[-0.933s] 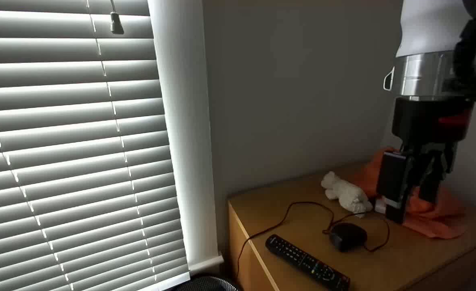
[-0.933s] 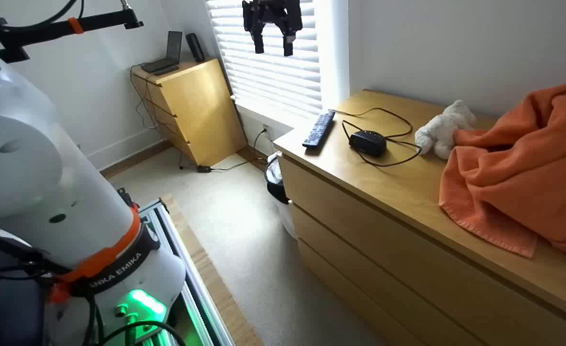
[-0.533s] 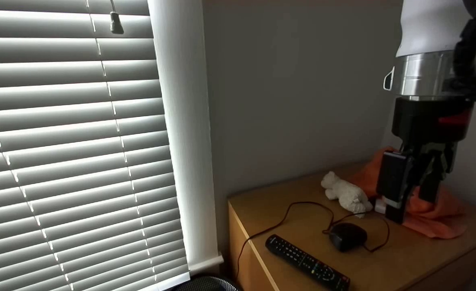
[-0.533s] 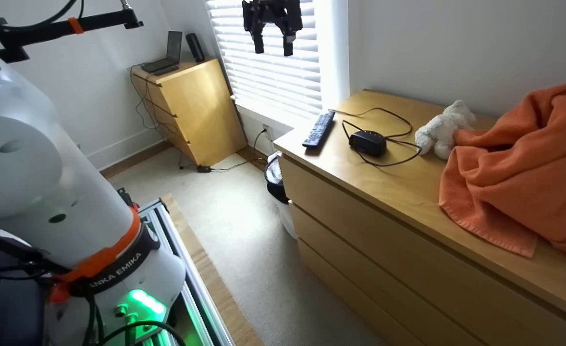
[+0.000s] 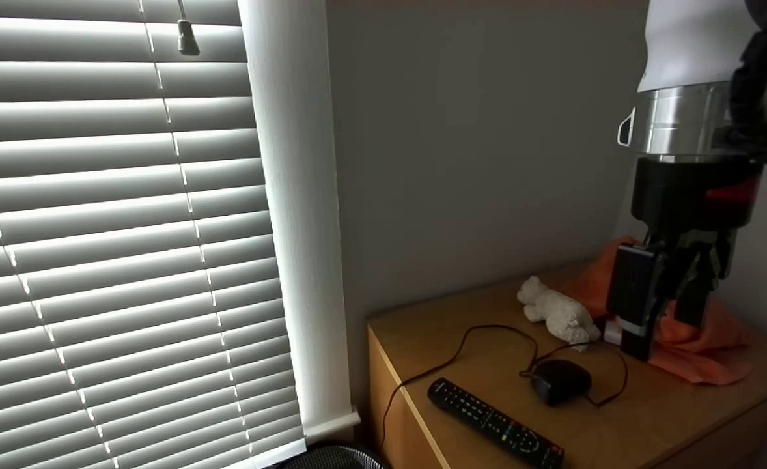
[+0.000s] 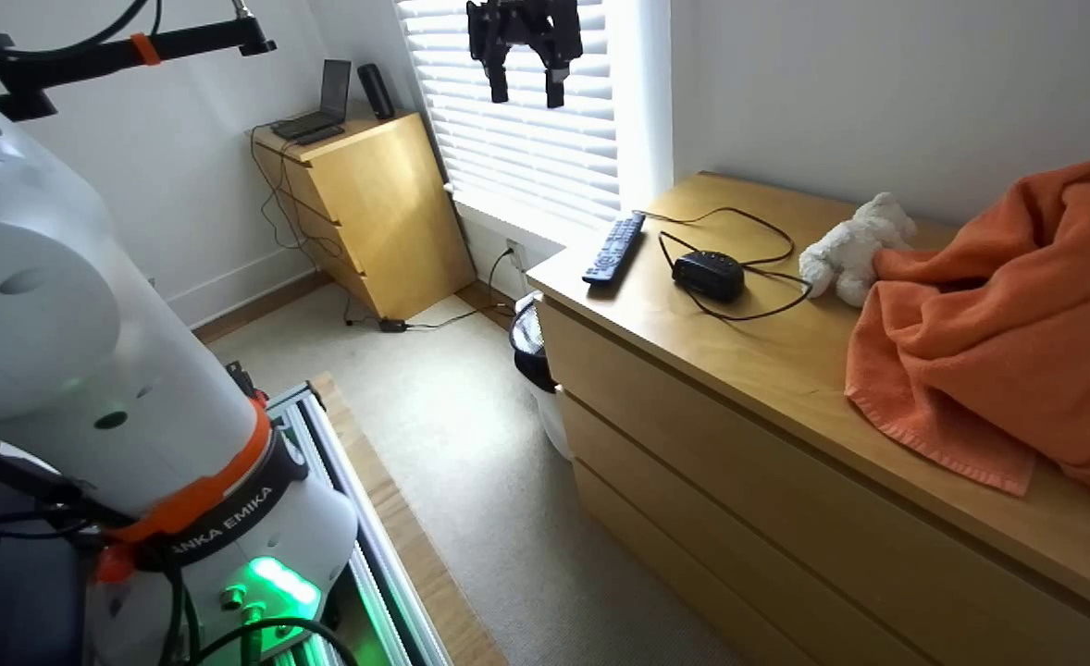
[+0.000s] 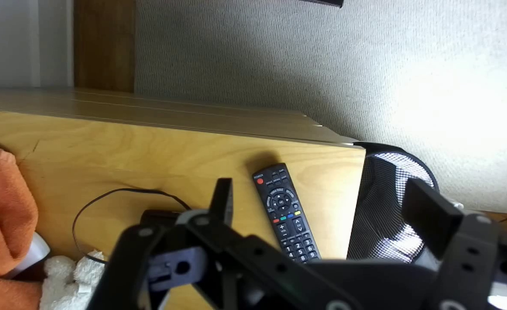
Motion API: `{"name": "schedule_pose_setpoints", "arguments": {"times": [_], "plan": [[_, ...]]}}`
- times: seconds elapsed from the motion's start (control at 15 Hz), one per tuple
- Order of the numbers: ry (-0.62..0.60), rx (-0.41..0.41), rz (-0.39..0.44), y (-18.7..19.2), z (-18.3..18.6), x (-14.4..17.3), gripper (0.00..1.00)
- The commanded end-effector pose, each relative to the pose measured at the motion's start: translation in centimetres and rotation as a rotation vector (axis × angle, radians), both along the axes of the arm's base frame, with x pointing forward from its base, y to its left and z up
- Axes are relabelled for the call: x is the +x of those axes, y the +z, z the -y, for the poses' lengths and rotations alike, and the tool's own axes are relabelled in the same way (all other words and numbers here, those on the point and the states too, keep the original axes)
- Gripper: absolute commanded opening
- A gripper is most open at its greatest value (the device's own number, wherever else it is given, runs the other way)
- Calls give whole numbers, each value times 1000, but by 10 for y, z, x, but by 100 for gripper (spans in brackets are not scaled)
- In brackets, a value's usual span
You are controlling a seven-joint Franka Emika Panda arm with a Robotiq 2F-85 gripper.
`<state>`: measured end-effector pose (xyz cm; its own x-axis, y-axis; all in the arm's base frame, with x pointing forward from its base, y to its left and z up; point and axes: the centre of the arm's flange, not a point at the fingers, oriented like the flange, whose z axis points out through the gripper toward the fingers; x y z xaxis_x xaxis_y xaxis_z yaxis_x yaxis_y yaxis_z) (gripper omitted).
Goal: Press a button on the remote control
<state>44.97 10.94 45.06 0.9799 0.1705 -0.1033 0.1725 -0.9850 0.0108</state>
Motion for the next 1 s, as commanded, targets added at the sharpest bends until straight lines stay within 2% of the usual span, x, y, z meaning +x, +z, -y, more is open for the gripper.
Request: {"name": "schedule_pose_setpoints", "arguments": {"times": [0.0, 0.33, 0.53, 0.67, 0.93], "plan": [[0, 0, 0, 0, 0, 0, 100], [0, 0, 0, 0, 0, 0, 100], [33, 21, 38, -16, -4, 7, 100], [81, 68, 91, -26, -4, 7, 100], [158, 114, 185, -58, -3, 10, 100]]}}
